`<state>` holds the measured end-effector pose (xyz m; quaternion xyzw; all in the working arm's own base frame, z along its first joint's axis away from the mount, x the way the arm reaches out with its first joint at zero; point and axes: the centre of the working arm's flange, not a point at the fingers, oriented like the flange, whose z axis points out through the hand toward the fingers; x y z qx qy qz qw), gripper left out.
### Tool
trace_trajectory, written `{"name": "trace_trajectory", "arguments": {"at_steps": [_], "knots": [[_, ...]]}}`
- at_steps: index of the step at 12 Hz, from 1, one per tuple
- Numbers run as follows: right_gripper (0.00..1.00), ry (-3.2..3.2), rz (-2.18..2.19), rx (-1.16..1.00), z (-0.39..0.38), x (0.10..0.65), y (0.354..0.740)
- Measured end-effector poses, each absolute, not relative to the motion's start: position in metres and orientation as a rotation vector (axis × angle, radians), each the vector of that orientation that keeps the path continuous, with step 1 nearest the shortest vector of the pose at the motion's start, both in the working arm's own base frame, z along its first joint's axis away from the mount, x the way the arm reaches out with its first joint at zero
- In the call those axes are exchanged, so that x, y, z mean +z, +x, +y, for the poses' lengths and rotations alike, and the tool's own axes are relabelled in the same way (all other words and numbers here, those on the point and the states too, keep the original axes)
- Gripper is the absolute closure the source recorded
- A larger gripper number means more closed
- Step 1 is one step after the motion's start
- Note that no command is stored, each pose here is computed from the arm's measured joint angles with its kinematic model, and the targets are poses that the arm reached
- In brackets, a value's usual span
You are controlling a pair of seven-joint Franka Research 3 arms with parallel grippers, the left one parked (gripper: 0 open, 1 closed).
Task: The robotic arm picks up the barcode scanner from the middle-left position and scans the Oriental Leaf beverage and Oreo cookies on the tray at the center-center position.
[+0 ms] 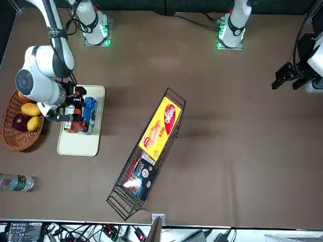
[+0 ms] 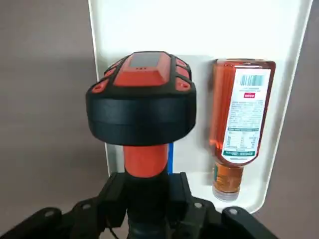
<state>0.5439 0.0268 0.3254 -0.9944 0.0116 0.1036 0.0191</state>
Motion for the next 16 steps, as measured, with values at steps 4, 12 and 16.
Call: {"name": "trace_trajectory", "arguments": {"at_steps": [4, 12, 16], "knots": [[0.58, -3.087, 0.013, 0.324, 0.035, 0.325, 0.543], [0.58, -3.076, -0.037, 0.339, 0.017, 0.337, 0.541], [0.58, -3.066, -0.027, 0.332, -0.024, 0.356, 0.540]]}}
